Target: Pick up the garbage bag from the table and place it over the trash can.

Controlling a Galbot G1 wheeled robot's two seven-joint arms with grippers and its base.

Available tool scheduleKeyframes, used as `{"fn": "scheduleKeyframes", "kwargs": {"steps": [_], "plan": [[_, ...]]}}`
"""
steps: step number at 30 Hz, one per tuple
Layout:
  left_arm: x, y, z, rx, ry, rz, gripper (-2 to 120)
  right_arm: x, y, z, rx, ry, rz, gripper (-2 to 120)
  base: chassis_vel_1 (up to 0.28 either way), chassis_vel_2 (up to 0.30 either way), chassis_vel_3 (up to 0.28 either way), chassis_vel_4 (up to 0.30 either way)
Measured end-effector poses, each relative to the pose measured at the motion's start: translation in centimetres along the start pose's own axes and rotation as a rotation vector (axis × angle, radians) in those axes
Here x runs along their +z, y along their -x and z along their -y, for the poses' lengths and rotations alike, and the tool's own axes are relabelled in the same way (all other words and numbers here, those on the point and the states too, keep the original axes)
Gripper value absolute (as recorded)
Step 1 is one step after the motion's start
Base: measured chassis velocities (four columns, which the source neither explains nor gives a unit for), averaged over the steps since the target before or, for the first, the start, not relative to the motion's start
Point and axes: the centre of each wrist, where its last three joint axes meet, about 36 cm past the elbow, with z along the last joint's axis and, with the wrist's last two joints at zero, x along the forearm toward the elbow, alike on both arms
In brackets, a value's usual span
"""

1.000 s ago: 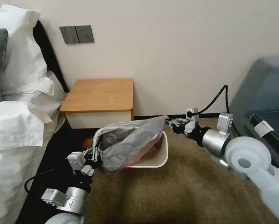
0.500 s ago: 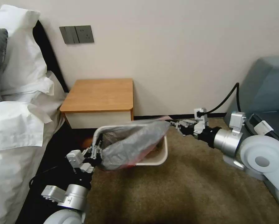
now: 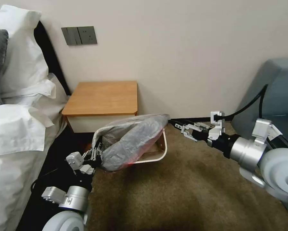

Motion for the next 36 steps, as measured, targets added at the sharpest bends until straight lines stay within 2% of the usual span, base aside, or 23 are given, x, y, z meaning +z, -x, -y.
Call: {"fn": "scheduleKeyframes", "kwargs": {"steps": [1,3,5,6,7,10,11,17,23,31,36], "plan": [[0.0,0.0,0.0,0.000,0.000,0.000,9,0.0,0.0,0.0,0.000,0.000,0.000,75,0.000,0.000,0.000,0.000],[0.0,0.0,0.0,-0.005,-0.001,0.000,9,0.2,-0.4,-1.2,0.006,0.028,0.003,85,0.000,0.000,0.000,0.000],[-0.2,0.0,0.1,-0.006,0.001,0.003,9,0.1,-0.4,-1.6,0.010,0.104,0.007,95,0.000,0.000,0.000,0.000],[-0.2,0.0,0.1,-0.006,0.001,0.003,9,0.1,-0.4,-1.6,0.010,0.104,0.007,95,0.000,0.000,0.000,0.000],[-0.3,0.0,0.2,-0.006,0.006,0.005,9,0.1,-0.3,-1.8,-0.001,0.162,0.007,98,0.000,0.000,0.000,0.000],[-0.5,-0.1,0.4,-0.014,0.046,0.019,9,0.3,0.2,-2.1,-0.040,0.378,-0.033,100,0.000,0.000,0.000,0.000],[-0.5,-0.1,0.4,-0.014,0.046,0.019,9,0.3,0.2,-2.1,-0.040,0.378,-0.033,100,0.000,0.000,0.000,0.000],[-0.7,0.2,0.4,-0.025,0.157,0.063,9,1.1,1.1,-2.7,-0.023,0.548,-0.097,100,0.000,0.000,0.000,0.000],[-0.9,0.4,0.5,-0.015,0.214,0.082,9,3.3,2.9,-4.1,-0.055,0.564,-0.165,100,0.000,0.000,0.000,0.000],[-0.9,0.2,0.8,-0.005,0.241,0.089,9,4.8,4.6,-6.2,-0.117,0.544,-0.175,100,0.000,0.000,0.000,0.000],[-1.1,0.0,1.0,-0.001,0.241,0.092,9,5.1,5.0,-6.8,-0.121,0.517,-0.166,100,0.000,0.000,0.000,0.000]]}}
